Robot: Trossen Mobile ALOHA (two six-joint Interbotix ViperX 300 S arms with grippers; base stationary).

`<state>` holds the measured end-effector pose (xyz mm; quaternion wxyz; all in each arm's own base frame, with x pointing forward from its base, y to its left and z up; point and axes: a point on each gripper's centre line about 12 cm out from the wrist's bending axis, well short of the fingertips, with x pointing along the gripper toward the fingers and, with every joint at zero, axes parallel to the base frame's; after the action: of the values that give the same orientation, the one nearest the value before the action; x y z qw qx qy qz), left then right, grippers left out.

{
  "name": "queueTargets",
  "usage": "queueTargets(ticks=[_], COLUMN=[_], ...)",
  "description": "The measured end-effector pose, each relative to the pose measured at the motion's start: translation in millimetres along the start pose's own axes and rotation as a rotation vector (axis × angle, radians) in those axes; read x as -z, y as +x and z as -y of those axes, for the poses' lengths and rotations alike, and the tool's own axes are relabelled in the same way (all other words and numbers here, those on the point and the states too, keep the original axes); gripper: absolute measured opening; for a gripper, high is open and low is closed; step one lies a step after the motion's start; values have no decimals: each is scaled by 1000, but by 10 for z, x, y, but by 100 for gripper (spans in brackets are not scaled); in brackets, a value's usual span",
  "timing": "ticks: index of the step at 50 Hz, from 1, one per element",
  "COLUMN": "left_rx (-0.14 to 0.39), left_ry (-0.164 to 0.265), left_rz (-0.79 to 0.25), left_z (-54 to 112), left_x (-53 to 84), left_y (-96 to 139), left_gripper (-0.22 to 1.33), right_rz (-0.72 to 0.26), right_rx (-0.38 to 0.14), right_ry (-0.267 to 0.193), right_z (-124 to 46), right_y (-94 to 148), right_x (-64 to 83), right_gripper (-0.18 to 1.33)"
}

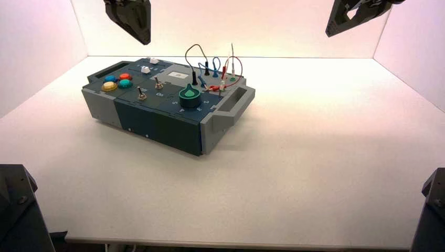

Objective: Open both grippers.

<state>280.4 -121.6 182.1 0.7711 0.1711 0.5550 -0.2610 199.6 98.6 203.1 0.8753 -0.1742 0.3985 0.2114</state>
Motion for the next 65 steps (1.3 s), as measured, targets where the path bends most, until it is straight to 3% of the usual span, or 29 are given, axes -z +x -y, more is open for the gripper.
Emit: queueTargets(ticks=[37,39,41,42,43,44,46,48,51,65], left_rx=[0,-2,-3,-5,-7,-8,-12,-15,-18,-19], left_ry=[6,6,5,6,5,4,2,1,1,-3], left_rz=[-8,-5,1,5,9,12,20,32,39,45], left_z=[-6,-7,-9,-12,-15,-16,-21,-21,-24,-26], left_x=[3,0,-8,-12,-18,-22,-33,-47,-56,-63], left_y=[33,33,33,33,37,37,42,42,42,41], left_gripper=[-17,-5,20,38,67,80,103,122,133,133], right_rz=[0,3,9,18,23,35,41,44,43,37], right_rx=[0,-1,0,0,-2,-1,-3,-1,-2,-2], right_ry=[-2,1,3,10,11,16,15,15,14,13], right_z=[0,0,0,3,-1,1,-3,1,0,-1], right_y=[0,-2,1,-2,1,4,7,10,17,24], right_x=[0,-8,-15,-25,-32,-46,-55,-58,-58,-52], right_gripper=[-11,9,38,56,70,94,116,128,133,133])
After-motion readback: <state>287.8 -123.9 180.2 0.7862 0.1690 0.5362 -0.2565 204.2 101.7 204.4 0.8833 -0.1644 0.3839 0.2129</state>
